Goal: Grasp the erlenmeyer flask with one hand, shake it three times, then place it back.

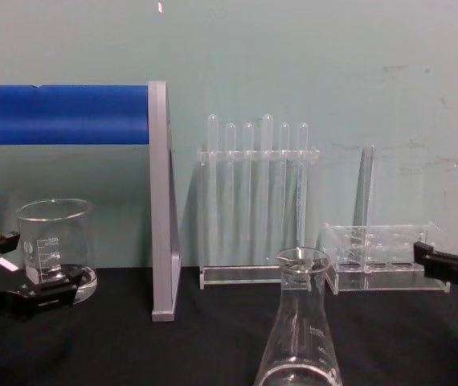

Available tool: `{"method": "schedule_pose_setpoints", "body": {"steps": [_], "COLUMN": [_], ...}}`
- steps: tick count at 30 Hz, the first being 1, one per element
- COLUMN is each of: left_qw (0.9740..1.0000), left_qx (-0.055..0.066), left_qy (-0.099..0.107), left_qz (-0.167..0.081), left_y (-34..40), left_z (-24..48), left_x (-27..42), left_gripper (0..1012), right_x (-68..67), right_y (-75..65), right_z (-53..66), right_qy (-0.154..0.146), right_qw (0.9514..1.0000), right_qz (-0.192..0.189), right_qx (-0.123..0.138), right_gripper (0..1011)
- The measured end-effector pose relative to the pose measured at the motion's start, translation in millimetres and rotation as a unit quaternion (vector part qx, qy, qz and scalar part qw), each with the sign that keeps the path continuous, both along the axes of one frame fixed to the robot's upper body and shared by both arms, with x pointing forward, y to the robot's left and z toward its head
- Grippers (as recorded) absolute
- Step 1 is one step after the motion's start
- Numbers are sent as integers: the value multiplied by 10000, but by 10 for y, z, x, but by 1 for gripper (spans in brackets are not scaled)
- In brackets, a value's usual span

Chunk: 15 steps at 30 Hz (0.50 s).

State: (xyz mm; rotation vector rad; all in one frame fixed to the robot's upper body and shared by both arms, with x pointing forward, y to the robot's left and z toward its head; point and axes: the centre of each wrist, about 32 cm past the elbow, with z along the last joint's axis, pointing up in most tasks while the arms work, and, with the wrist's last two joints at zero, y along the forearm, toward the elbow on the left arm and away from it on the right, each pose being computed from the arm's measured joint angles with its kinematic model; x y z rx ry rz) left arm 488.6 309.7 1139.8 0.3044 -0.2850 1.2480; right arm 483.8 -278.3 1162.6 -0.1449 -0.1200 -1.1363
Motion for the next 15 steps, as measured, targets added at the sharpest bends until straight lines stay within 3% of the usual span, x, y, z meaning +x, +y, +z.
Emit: {"method": "schedule_pose_setpoints", "body": {"steps": [3, 7, 12, 15], "left_qw": [10000, 10000, 10000, 10000], "left_qx": [0, 0, 0, 0], "left_qy": [0, 0, 0, 0], "left_qz": [0, 0, 0, 0], "left_y": [0, 0, 0, 0], "left_z": [0, 0, 0, 0], "left_x": [0, 0, 0, 0], "left_gripper": [1001, 1001, 1001, 1001], "right_x": [89, 141, 201, 208], "right_y": [58, 119, 231, 259], "right_z": [-57, -110, -231, -263], "right_qy": [-196, -364, -699, -812], "right_qw": [9989, 9967, 9878, 9841], "right_qz": [-375, -572, -817, -855], "right_qx": [-178, -449, -1123, -1330], "right_gripper": [1003, 1002, 1002, 1003]}}
